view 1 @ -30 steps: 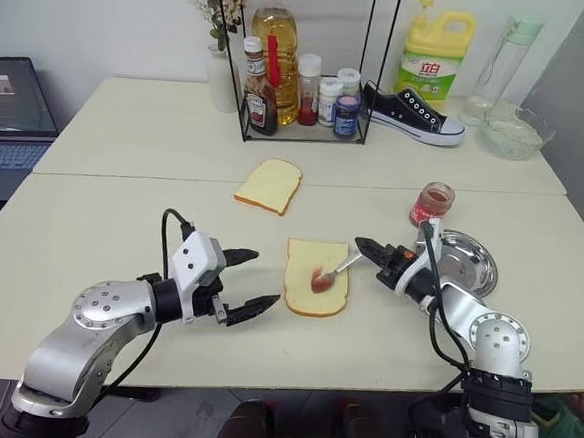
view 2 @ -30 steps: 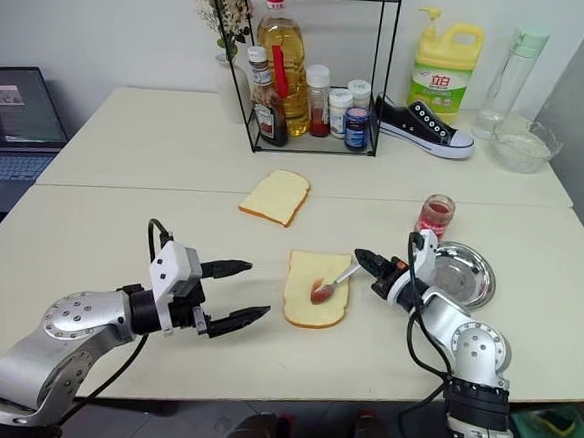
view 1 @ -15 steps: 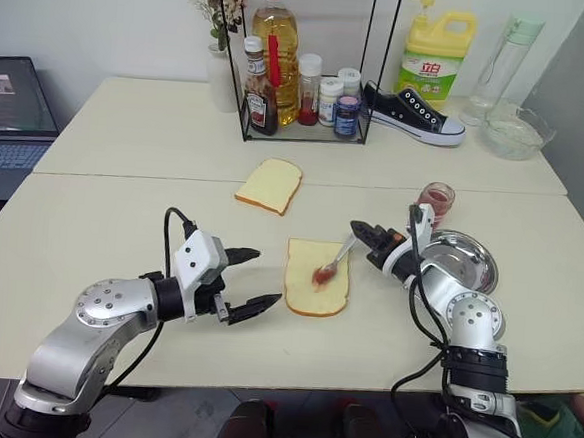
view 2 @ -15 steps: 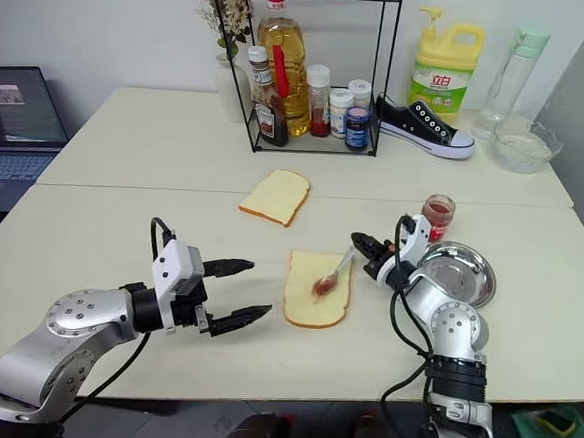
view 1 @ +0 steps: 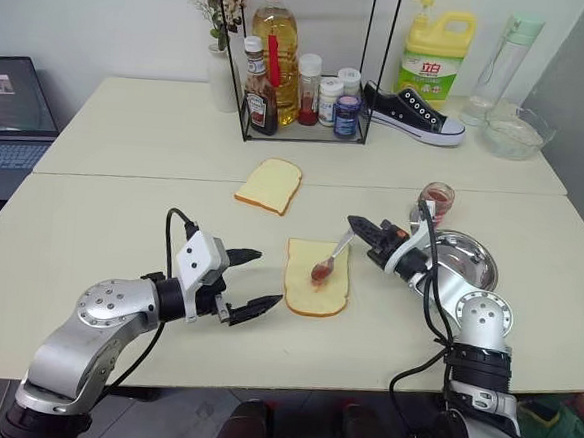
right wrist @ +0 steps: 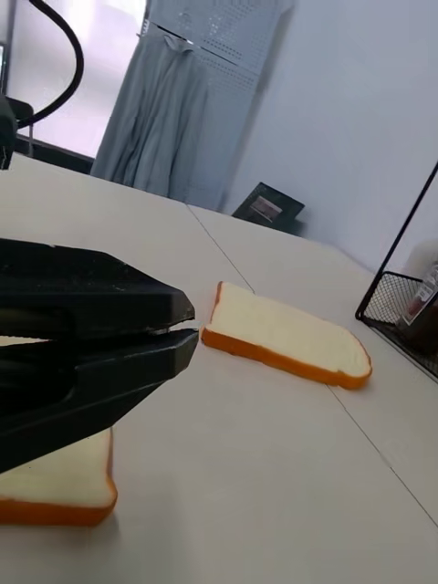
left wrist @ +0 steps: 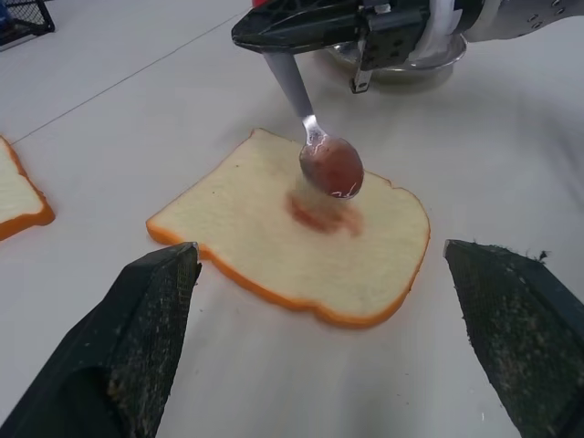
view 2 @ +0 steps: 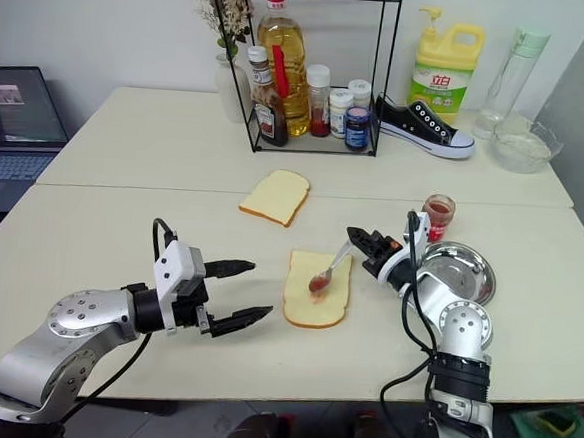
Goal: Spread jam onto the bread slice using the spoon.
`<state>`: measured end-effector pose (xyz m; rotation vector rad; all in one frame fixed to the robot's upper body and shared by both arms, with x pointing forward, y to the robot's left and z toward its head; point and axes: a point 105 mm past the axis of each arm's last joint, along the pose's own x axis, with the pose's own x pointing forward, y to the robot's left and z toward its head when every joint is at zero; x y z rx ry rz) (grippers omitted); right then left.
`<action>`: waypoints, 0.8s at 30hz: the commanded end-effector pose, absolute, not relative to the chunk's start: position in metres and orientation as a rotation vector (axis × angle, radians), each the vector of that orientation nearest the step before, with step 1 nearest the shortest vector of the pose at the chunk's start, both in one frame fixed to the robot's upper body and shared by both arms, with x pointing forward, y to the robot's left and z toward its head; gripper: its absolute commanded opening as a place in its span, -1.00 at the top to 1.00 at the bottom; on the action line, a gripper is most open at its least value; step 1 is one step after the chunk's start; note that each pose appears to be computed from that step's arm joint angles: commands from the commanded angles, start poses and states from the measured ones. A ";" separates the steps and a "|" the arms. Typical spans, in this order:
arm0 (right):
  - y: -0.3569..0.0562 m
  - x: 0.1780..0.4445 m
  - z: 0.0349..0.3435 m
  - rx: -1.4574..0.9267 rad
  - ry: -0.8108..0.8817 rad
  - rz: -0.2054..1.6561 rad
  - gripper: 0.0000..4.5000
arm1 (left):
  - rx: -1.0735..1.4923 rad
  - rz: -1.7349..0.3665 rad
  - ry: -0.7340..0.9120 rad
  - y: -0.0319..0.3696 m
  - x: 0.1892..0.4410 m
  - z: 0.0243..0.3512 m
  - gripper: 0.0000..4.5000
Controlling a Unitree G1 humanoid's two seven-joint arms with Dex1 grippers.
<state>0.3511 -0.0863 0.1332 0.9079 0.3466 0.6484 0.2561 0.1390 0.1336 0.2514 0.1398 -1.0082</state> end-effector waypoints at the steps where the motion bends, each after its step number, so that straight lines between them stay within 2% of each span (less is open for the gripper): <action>1: -0.083 0.348 0.140 0.884 0.317 0.683 0.98 | 0.272 -1.021 0.103 0.135 0.254 0.143 -1.00; 9: -0.085 0.357 0.119 0.850 0.333 0.595 0.98 | 0.275 -1.022 0.103 0.135 0.254 0.144 -1.00; 24: -0.070 0.366 0.126 0.901 0.307 0.609 0.98 | 0.273 -1.028 0.096 0.133 0.256 0.145 -1.00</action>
